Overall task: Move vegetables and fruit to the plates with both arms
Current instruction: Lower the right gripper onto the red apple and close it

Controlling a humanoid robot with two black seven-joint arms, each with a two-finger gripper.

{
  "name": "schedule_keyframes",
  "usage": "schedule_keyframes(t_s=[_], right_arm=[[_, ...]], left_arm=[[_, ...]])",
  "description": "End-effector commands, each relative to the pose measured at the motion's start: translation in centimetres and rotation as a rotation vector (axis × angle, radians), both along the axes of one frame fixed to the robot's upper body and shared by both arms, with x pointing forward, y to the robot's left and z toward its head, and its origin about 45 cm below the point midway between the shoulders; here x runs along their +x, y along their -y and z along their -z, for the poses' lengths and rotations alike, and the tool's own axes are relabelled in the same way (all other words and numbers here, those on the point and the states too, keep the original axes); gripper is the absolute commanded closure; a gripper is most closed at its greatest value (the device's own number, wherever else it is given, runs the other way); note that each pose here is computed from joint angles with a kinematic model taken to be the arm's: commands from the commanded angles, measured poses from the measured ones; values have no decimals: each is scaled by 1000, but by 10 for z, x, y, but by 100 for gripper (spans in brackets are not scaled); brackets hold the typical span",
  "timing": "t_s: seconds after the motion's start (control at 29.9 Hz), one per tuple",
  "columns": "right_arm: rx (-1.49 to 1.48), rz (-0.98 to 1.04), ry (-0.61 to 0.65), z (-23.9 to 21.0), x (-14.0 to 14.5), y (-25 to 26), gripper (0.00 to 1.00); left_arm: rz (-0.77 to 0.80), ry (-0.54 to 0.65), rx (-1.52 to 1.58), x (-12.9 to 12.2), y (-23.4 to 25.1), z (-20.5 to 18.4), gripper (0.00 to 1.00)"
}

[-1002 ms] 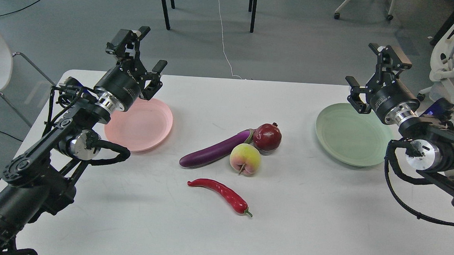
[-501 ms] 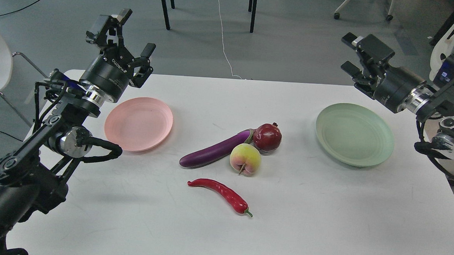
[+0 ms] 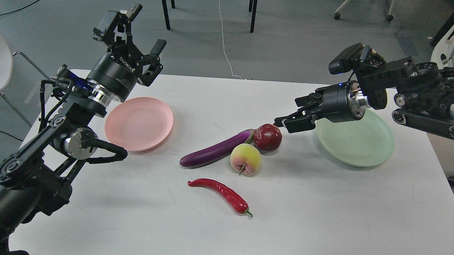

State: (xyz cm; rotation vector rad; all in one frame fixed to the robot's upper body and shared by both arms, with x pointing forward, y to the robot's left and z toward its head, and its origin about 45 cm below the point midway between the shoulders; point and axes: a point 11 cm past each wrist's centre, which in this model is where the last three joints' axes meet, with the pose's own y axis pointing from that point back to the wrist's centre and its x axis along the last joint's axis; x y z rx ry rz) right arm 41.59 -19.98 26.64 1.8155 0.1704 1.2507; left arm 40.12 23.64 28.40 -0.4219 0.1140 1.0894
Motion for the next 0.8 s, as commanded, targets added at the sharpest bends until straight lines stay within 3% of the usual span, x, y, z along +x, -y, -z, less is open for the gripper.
schedule_keyframes(t_s=[0.0, 0.17, 0.77], right_arm=[[-47, -48, 83, 15, 16, -13, 2], [-83, -106, 165, 48, 25, -21, 4], [-88, -119, 147, 96, 14, -24, 6]], left_arm=[[6, 7, -3, -2, 1, -2, 2], [5, 6, 1, -3, 1, -2, 2], [-3, 27, -6, -2, -2, -11, 2]])
